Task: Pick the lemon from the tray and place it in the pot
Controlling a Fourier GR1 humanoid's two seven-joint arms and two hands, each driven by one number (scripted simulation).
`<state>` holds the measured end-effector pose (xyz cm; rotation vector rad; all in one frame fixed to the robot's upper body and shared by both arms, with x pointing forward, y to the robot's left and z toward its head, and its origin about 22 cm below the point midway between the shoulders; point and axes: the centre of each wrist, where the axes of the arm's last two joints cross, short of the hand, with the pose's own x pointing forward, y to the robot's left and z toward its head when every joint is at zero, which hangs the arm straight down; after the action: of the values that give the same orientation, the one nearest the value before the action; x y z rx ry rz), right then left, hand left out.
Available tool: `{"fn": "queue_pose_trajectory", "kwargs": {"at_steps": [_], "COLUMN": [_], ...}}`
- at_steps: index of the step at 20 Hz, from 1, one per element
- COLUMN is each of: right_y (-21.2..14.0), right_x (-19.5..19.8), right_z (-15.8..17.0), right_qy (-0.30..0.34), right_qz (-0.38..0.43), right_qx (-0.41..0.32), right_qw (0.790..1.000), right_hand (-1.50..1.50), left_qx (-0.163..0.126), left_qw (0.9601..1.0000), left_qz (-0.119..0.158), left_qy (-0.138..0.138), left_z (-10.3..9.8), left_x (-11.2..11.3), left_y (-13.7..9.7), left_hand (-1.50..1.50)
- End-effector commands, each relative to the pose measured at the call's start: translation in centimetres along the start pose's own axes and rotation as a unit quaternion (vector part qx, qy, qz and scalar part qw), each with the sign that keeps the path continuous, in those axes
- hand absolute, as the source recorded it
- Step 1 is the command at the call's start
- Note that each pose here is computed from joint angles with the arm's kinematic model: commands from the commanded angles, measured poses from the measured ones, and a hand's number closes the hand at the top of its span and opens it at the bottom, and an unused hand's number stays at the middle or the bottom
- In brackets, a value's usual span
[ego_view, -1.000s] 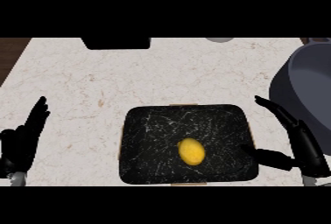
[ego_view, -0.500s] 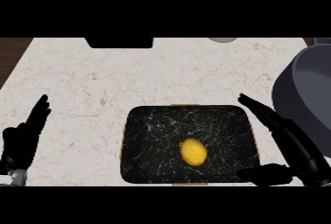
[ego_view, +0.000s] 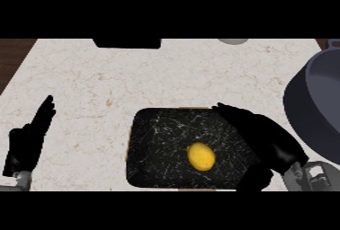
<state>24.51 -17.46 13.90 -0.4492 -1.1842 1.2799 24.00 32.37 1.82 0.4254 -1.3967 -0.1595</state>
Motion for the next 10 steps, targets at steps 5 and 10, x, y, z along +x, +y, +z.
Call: {"fn": "queue_pose_trajectory", "kwargs": {"at_steps": [5, 10], "right_y": [-0.6, 1.8], "right_x": [4.8, 6.1], "right_z": [-4.9, -6.6], "right_qy": [0.048, 0.059], "right_qz": [0.038, 0.052], "right_qx": [0.114, 0.142], "right_qw": [0.992, 0.987], "right_hand": [-1.5, -1.5], "left_qx": [0.001, 0.008], "left_qw": [1.0, 1.0], "left_qz": [0.0, 0.0], "left_qy": [0.002, 0.004], "left_z": [0.0, -0.5], "left_x": [0.0, 0.4], "left_y": [0.2, -1.4], "left_hand": [0.0, 0.0]}}
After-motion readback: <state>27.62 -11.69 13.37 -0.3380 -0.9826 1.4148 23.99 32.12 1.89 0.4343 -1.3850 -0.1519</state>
